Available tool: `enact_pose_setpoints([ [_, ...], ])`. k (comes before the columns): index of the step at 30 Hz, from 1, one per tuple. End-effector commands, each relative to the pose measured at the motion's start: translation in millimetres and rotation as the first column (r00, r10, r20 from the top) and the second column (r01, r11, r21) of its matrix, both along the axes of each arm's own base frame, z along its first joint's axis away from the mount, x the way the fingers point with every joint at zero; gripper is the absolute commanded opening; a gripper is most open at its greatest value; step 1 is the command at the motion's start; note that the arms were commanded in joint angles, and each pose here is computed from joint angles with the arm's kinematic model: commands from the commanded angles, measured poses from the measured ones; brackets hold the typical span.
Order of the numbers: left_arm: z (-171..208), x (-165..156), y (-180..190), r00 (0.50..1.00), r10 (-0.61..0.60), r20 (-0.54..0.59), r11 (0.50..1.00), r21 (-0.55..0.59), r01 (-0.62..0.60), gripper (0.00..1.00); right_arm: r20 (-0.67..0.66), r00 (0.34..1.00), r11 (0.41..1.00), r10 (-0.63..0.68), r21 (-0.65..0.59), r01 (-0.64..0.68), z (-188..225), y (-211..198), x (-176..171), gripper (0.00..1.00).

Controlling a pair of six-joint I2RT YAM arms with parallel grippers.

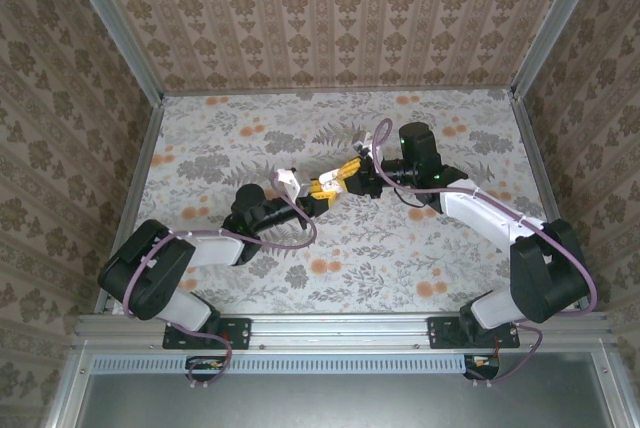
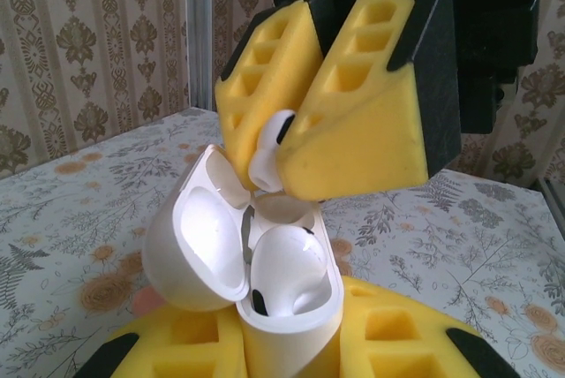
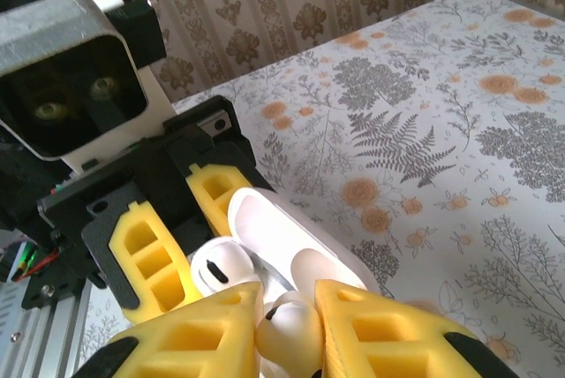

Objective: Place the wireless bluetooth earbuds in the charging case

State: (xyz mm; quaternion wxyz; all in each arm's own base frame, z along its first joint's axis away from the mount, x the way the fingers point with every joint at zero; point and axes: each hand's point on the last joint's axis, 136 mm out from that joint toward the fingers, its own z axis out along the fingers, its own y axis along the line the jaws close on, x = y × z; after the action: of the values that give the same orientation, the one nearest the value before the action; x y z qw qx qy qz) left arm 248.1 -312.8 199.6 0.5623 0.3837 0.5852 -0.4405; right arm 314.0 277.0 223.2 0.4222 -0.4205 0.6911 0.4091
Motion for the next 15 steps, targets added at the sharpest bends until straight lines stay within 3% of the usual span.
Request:
enact_pose_setpoints([
  [1,39.5,-5.3,-3.1,0.996,-0.032,0.087,0.996,-0.082,0.039,0.05,0.032,0.999,0.999,-0.006,-0.047,0.008,1.7,-3.0,-0.1,0.23],
  [10,34.5,-1.3,-3.0,0.998,-0.017,0.066,0.997,-0.076,0.022,0.05,0.056,0.998,1.000,-0.016,0.007,0.016,17.4,-1.7,2.2,0.22],
  [15,10.9,8.6,9.4,0.997,0.082,0.004,0.996,-0.031,-0.082,0.05,-0.089,0.991,0.995,-0.096,-0.034,0.093,4.7,-16.9,2.0,0.22],
])
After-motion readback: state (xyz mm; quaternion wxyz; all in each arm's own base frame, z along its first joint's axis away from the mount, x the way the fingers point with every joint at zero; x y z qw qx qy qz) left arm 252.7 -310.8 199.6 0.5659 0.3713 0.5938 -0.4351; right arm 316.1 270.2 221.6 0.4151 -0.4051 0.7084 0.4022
